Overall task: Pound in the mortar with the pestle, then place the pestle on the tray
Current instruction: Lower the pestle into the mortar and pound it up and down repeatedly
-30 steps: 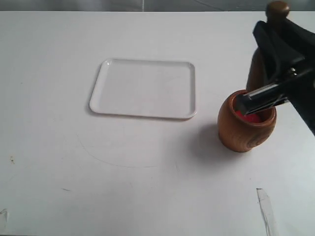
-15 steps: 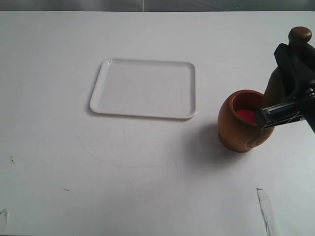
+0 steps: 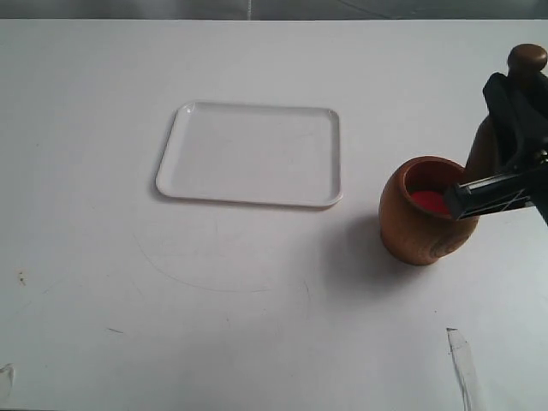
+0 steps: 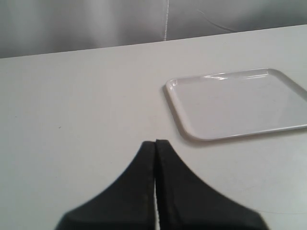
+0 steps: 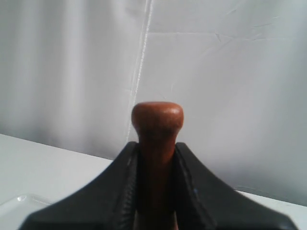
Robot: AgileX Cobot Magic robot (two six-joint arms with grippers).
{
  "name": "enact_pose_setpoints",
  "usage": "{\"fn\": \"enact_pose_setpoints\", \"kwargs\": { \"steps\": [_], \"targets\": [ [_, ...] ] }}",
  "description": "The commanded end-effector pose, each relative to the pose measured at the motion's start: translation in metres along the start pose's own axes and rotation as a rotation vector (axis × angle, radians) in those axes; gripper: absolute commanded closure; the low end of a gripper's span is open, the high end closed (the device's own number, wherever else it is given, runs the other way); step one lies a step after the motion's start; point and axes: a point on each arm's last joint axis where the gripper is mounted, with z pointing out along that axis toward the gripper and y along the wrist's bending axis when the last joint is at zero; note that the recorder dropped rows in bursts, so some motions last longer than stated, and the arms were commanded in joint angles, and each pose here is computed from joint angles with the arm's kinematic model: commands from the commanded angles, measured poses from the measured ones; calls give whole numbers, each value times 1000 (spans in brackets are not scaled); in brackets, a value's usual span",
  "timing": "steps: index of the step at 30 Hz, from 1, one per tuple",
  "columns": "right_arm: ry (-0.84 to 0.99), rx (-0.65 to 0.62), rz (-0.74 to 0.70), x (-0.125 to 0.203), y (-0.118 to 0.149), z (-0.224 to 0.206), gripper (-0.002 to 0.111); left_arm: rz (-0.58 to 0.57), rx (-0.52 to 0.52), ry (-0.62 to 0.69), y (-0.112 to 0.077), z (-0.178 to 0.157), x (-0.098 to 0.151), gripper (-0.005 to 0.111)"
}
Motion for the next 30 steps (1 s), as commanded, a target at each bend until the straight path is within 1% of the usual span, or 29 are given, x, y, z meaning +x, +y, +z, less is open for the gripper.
{"fn": "enact_pose_setpoints", "kwargs": {
  "steps": [1,4,6,9,12,16,18,21,23,25,27,30],
  "targets": [
    [33,-57,29,2,6,1,108,-12,8,-7,-1,0,0,107],
    [55,-49,37,-5,10,10,108,-12,8,-7,-1,0,0,107],
    [93,-17,-16,-15,12,22,108,-12,8,-7,-1,0,0,107],
    [108,56,-132,-37,13,41,108,-12,8,-7,-1,0,0,107],
    [94,110,-142,-46,10,45,108,-12,8,-7,-1,0,0,107],
    [105,106,-141,-37,9,40,108,-12,8,-7,-1,0,0,107],
    [99,111,-113,-30,6,34,108,-12,8,-7,-1,0,0,107],
    [58,71,-71,-23,3,30,108,-12,8,-7,-1,0,0,107],
    [62,91,-34,-18,-3,32,108,-12,8,-7,-1,0,0,107],
    [95,110,-28,-11,-9,37,108,-12,8,-7,-1,0,0,107],
    [115,82,-34,-4,-10,42,108,-12,8,-7,-1,0,0,107],
    [125,29,5,5,-9,49,108,-12,8,-7,-1,0,0,107]
  ]
}}
